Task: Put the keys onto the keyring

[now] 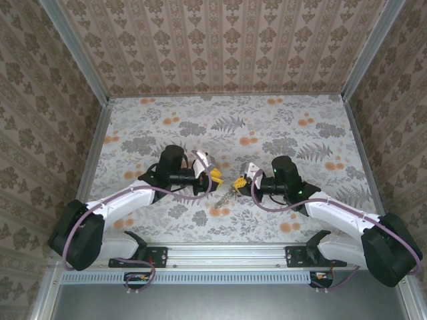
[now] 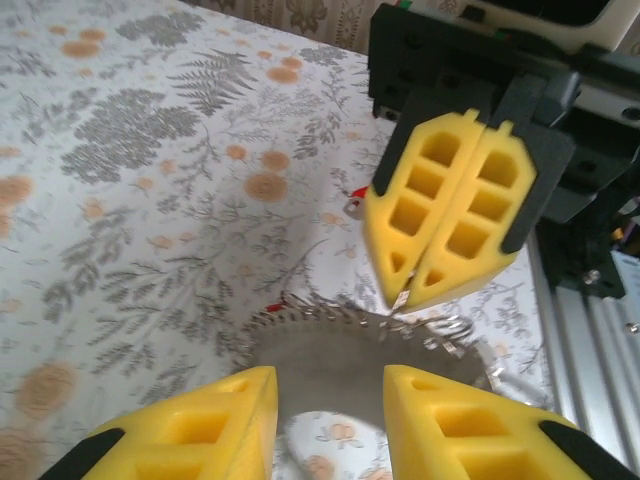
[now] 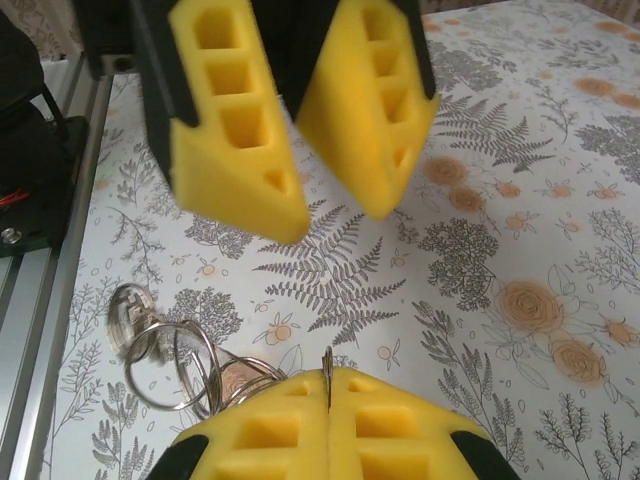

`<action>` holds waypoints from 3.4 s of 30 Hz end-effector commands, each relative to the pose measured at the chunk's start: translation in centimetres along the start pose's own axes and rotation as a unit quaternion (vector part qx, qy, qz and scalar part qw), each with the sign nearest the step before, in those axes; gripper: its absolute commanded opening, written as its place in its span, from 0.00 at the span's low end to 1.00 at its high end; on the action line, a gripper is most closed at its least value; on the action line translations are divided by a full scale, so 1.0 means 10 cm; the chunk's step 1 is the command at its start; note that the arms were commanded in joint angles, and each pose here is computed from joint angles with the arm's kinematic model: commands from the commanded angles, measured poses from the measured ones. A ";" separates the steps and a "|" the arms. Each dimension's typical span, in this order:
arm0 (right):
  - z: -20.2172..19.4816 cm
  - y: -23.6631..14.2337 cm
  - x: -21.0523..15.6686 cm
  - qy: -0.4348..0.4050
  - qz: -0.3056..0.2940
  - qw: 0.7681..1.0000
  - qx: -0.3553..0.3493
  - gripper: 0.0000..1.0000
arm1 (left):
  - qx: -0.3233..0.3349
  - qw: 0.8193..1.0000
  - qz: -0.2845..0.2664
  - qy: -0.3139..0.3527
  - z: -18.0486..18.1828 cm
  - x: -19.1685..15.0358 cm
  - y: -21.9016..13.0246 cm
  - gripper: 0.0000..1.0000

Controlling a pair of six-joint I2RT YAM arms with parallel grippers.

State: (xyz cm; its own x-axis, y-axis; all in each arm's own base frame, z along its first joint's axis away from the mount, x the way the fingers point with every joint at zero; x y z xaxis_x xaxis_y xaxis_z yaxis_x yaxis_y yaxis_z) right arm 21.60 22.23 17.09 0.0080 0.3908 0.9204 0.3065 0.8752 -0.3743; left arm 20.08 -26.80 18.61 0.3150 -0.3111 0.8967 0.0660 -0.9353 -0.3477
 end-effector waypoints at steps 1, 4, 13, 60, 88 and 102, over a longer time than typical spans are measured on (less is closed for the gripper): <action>0.03 -0.04 0.12 -0.032 -0.003 0.999 0.022 0.00 | -0.027 0.997 -0.020 0.076 0.00 0.18 -0.02 0.34; 0.03 -0.05 0.09 -0.036 0.003 0.999 0.016 0.00 | -0.068 0.994 -0.006 0.088 -0.03 0.18 0.03 0.34; 0.01 -0.04 0.07 -0.032 0.005 0.999 0.009 0.00 | -0.134 0.986 0.016 0.098 -0.11 0.14 0.20 0.34; 0.00 -0.16 -0.10 -0.022 0.072 0.997 -0.020 0.18 | -0.113 0.986 0.027 0.120 -0.21 0.07 0.37 0.00; -0.02 -0.07 0.07 -0.078 0.060 0.995 -0.007 0.23 | -0.104 0.988 0.031 0.109 -0.21 0.09 0.36 0.00; 0.01 -0.11 0.03 -0.075 0.076 0.994 -0.003 0.28 | -0.103 0.989 0.030 0.101 -0.22 0.10 0.35 0.00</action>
State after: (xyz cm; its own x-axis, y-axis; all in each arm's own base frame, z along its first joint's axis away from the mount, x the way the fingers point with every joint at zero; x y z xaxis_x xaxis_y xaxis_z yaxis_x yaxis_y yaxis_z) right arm 21.30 20.93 17.29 -0.0687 0.5679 0.8202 0.3412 0.7860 -0.5156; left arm 18.92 -30.59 17.36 0.1320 -0.4171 0.8992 -0.1392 -0.9060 -0.3998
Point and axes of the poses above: each hand's point on the last joint's axis, 136 mm out from that joint toward the fingers, its own y axis out along the fingers, its own z axis along the line the jaws close on, x = y × z, the point moved 4 cm from there along -y, back along the fingers, and after that the axes turned 7 degrees about -y, right-handed, at the moved point
